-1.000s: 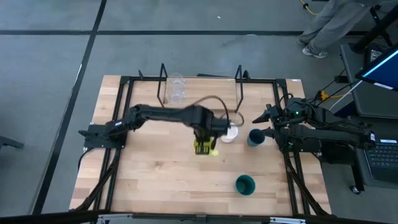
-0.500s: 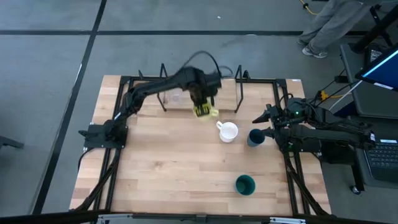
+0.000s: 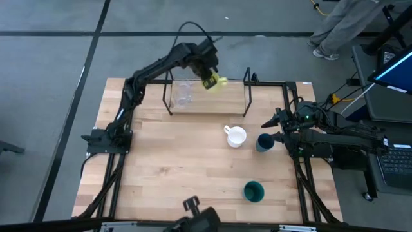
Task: Stack small to large cups/mugs on shelf
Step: Put the yellow mug on the shelf
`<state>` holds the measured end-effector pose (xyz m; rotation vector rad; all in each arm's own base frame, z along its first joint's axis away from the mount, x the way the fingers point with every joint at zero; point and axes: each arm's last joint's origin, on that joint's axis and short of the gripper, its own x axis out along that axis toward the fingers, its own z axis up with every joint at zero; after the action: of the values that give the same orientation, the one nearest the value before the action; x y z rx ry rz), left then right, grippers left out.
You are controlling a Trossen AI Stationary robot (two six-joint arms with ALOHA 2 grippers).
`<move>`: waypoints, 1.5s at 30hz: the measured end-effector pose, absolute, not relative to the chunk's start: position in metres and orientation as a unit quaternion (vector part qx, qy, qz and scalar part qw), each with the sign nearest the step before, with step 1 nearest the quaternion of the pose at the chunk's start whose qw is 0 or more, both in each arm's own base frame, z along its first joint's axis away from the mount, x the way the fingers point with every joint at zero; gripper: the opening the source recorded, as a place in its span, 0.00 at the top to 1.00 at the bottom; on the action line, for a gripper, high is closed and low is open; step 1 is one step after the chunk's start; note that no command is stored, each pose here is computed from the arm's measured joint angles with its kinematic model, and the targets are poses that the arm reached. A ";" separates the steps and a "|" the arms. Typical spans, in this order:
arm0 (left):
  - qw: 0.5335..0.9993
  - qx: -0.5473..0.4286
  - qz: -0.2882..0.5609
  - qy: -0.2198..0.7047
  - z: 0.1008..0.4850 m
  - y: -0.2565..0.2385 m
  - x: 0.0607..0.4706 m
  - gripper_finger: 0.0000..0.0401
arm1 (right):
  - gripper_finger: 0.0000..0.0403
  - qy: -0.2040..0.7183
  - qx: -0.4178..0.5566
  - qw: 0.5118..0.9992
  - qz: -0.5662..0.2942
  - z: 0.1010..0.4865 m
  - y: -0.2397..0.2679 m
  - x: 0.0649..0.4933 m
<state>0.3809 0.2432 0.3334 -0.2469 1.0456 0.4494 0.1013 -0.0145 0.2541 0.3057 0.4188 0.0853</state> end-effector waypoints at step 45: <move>0.740 -0.119 0.252 0.613 0.251 0.253 0.404 0.99 | 0.30 0.207 0.150 0.966 0.042 0.254 -0.014 0.101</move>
<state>0.4039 0.2526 0.2506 -0.2603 1.3441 0.5518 0.1013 -0.0145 0.2542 0.3033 0.4190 0.0854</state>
